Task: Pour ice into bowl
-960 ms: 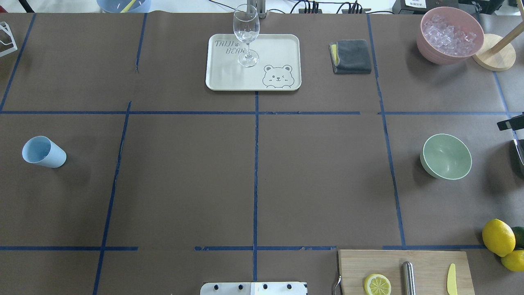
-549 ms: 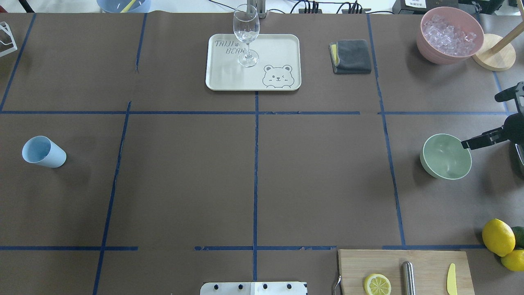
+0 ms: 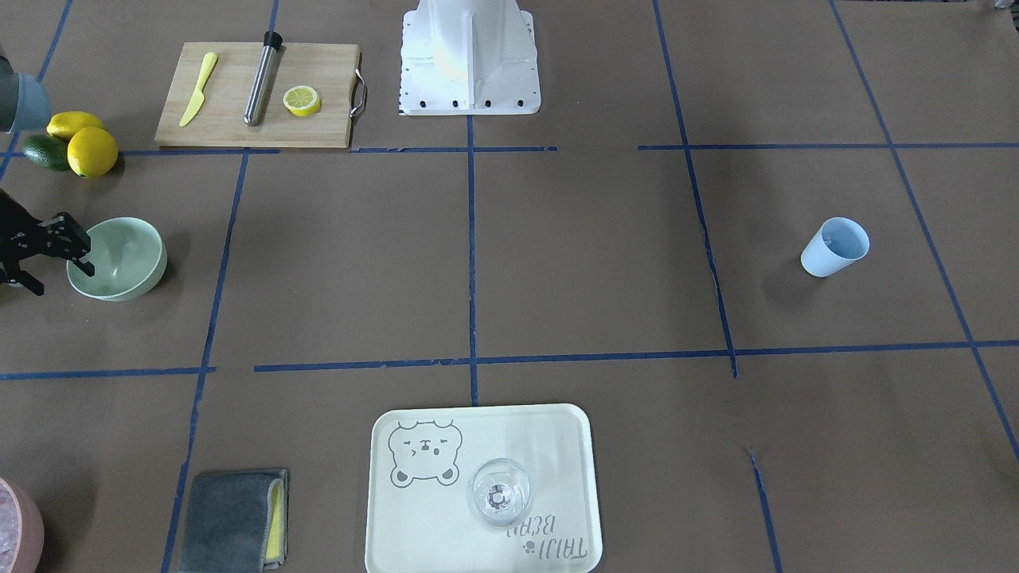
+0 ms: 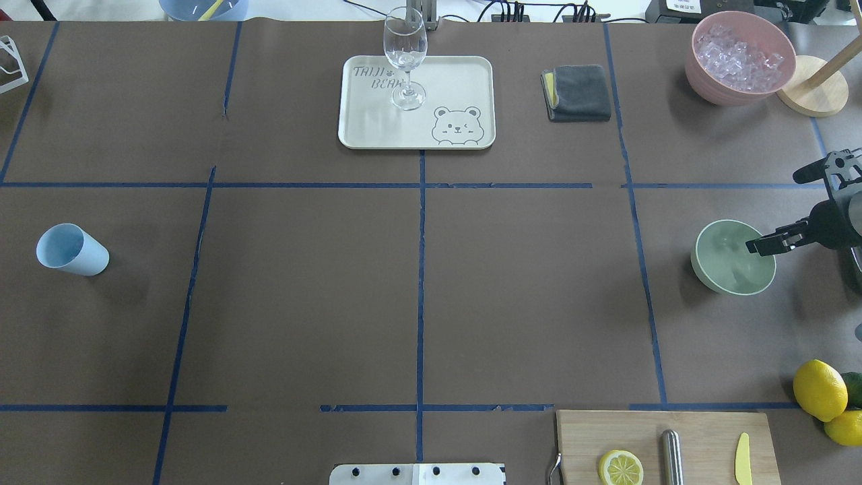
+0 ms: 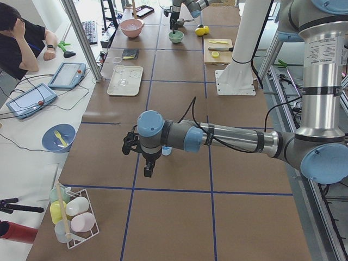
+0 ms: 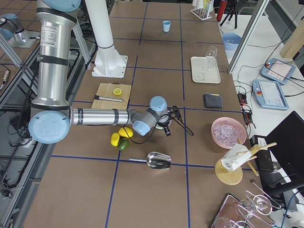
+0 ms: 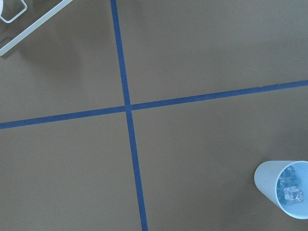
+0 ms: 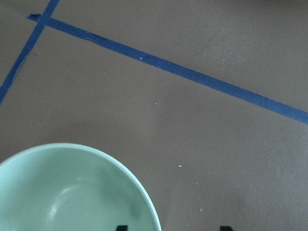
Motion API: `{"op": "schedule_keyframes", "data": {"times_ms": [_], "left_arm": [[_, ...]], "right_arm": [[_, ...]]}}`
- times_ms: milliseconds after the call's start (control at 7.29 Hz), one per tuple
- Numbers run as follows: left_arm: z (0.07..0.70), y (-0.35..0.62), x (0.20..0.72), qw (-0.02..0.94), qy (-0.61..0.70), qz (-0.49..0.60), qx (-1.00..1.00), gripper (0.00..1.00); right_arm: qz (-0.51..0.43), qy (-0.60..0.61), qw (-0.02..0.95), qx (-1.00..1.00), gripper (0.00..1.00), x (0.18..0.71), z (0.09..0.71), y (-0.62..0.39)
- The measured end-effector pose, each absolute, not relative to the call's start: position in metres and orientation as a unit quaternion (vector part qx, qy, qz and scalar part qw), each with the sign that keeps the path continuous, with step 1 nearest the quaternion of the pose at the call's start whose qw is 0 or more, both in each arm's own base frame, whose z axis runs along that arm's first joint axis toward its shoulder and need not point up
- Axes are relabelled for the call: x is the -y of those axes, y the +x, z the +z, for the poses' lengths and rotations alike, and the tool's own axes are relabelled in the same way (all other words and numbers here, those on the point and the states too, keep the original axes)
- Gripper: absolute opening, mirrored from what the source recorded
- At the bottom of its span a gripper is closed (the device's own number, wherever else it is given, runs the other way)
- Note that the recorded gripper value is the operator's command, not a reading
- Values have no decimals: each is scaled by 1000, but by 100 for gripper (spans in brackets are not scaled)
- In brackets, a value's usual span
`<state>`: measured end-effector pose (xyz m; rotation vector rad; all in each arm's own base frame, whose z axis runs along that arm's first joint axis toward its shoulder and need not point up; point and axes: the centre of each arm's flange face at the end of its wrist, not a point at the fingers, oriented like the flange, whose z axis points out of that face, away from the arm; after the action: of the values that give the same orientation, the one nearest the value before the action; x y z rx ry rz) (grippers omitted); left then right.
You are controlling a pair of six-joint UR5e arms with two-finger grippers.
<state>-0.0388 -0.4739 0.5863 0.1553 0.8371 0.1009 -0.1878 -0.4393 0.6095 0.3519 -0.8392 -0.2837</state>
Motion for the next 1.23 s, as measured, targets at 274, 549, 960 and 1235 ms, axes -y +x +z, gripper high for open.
{"op": "schedule_keyframes", "data": {"times_ms": [274, 549, 960, 1235], "left_arm": [[586, -39, 474, 909, 75, 49, -406, 100], [586, -39, 474, 910, 75, 49, -406, 100], [586, -38, 474, 909, 76, 50, -406, 100], [586, -38, 474, 909, 76, 50, -406, 100]], "right_arm": [[-131, 167, 888, 409, 0, 437, 606, -188], [-113, 162, 888, 416, 0, 438, 598, -189], [-76, 174, 869, 458, 0, 455, 527, -218], [-23, 165, 841, 515, 0, 477, 439, -292]]}}
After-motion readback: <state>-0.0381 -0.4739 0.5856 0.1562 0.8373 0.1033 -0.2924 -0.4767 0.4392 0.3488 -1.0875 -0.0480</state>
